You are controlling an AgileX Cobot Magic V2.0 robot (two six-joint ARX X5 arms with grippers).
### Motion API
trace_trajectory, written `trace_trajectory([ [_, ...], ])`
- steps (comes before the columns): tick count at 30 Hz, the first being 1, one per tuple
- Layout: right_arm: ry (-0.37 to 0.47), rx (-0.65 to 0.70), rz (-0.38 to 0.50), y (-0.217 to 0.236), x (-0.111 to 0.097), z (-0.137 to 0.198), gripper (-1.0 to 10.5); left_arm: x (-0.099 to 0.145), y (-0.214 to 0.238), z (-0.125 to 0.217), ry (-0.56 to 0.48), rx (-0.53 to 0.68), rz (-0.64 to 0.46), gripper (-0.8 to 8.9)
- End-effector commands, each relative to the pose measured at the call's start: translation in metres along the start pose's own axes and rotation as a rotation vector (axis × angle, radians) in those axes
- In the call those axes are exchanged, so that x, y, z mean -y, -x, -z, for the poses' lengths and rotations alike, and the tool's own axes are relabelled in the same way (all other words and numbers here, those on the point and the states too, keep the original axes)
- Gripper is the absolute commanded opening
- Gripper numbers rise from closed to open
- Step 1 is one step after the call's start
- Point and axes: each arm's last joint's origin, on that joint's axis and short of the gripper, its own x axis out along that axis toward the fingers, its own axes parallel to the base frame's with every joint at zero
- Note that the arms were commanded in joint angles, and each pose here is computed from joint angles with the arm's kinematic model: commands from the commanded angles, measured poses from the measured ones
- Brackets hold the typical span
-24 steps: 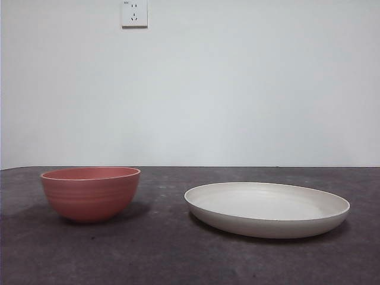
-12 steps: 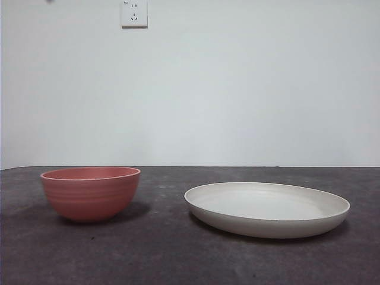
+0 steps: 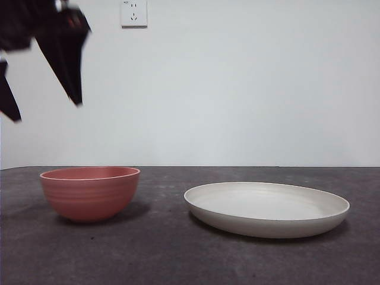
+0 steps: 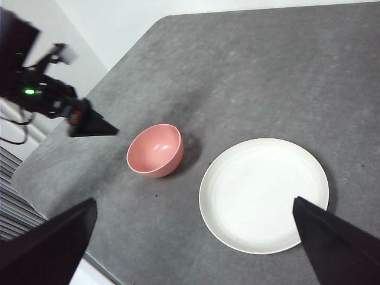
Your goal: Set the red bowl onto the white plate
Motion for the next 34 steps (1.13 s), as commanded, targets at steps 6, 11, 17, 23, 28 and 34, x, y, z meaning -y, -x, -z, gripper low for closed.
trace_trajectory([
  [6, 0.022, 0.017, -0.008, 0.003, -0.003, -0.004, 5.6, -0.015, -0.056, -0.016, 0.014, -0.132, -0.019, 5.90],
  [11, 0.022, 0.017, -0.008, 0.003, -0.003, -0.004, 5.6, -0.020, -0.083, -0.017, 0.006, -0.191, -0.022, 5.88],
  [17, 0.022, 0.017, -0.008, 0.003, -0.003, -0.004, 5.6, -0.022, -0.095, -0.021, 0.004, -0.177, -0.022, 3.65],
  [23, 0.022, 0.017, -0.008, 0.003, -0.003, -0.004, 5.6, -0.022, -0.095, -0.023, 0.001, -0.156, -0.021, 0.22],
  [28, 0.022, 0.017, -0.007, 0.003, -0.003, -0.004, 5.6, -0.022, -0.096, -0.025, -0.001, -0.136, -0.020, 0.06],
  [34, 0.022, 0.017, -0.007, 0.003, -0.003, -0.004, 5.6, -0.021, -0.087, -0.032, 0.002, -0.142, -0.027, 0.07],
])
